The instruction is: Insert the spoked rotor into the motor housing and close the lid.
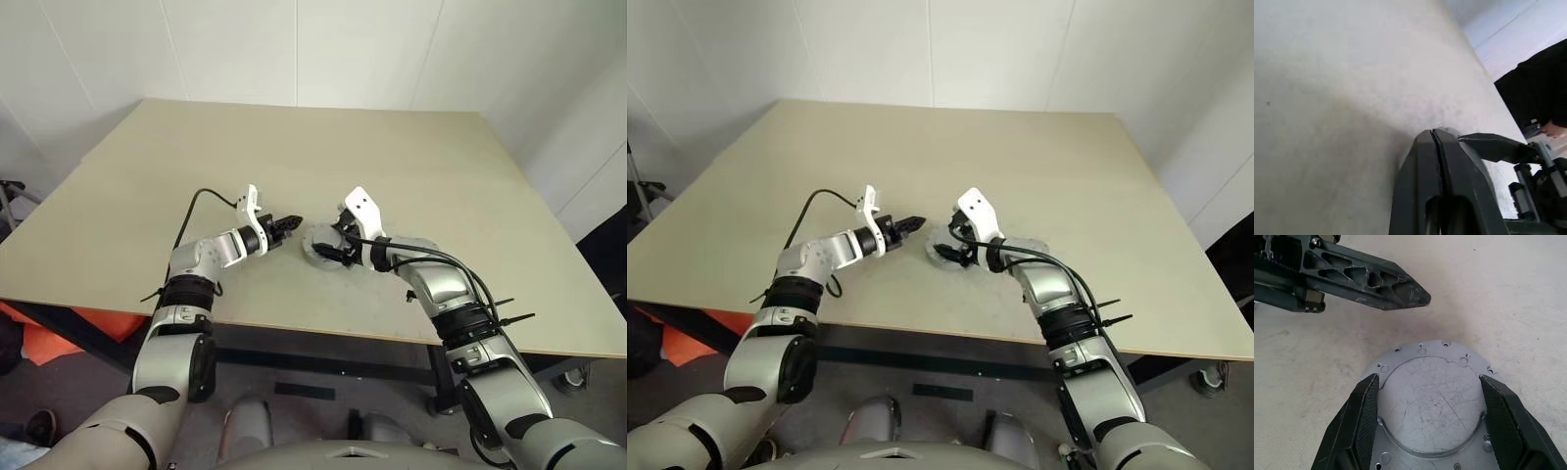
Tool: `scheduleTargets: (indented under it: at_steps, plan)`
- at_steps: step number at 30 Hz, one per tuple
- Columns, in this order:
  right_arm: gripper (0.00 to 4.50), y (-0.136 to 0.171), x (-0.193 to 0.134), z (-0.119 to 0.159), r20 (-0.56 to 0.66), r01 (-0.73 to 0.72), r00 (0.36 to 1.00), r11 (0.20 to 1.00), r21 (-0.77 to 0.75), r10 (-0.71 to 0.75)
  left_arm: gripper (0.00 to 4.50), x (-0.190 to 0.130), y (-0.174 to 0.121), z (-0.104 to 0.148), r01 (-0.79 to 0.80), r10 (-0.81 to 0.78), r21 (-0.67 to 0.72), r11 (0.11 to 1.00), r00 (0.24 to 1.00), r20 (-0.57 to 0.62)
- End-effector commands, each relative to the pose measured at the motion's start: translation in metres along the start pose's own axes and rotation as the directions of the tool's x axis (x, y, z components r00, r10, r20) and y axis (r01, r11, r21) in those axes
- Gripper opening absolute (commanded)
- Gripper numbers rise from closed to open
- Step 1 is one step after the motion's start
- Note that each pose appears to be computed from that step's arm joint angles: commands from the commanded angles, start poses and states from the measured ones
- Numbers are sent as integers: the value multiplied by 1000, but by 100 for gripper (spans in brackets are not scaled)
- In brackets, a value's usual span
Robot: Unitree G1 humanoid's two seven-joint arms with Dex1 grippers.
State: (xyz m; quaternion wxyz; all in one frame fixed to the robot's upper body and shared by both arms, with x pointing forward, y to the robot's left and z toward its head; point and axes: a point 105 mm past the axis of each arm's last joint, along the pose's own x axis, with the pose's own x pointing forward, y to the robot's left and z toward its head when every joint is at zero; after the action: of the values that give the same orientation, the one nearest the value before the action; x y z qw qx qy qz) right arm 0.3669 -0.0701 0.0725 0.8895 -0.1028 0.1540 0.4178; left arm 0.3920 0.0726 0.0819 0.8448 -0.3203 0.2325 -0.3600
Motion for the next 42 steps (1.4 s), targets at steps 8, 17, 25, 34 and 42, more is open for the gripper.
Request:
scheduleTargets:
  at_steps: [8, 17, 25, 34, 42]
  plan:
    - [311, -11, -5, -14, -61, 51, 997, 999, 11, -50, 4, 6, 0, -32, -31, 32, 6, 1000, 983, -181]
    - [311, -12, -6, -14, -61, 56, 997, 998, 12, -55, 4, 3, 5, -39, -55, 54, 3, 999, 975, -217]
    - [416, -11, -8, -3, -25, 36, 999, 999, 32, -35, 0, 3, 4, -40, -52, 51, 5, 999, 973, -223]
    - [447, 3, -25, 46, 151, -68, 987, 992, 107, 51, 0, 3, 3, -42, -46, 46, 4, 999, 970, -238]
    - [447, -22, -50, 64, 203, -18, 978, 934, 357, -58, 0, 4, 0, -43, -28, 25, -8, 1000, 970, -243]
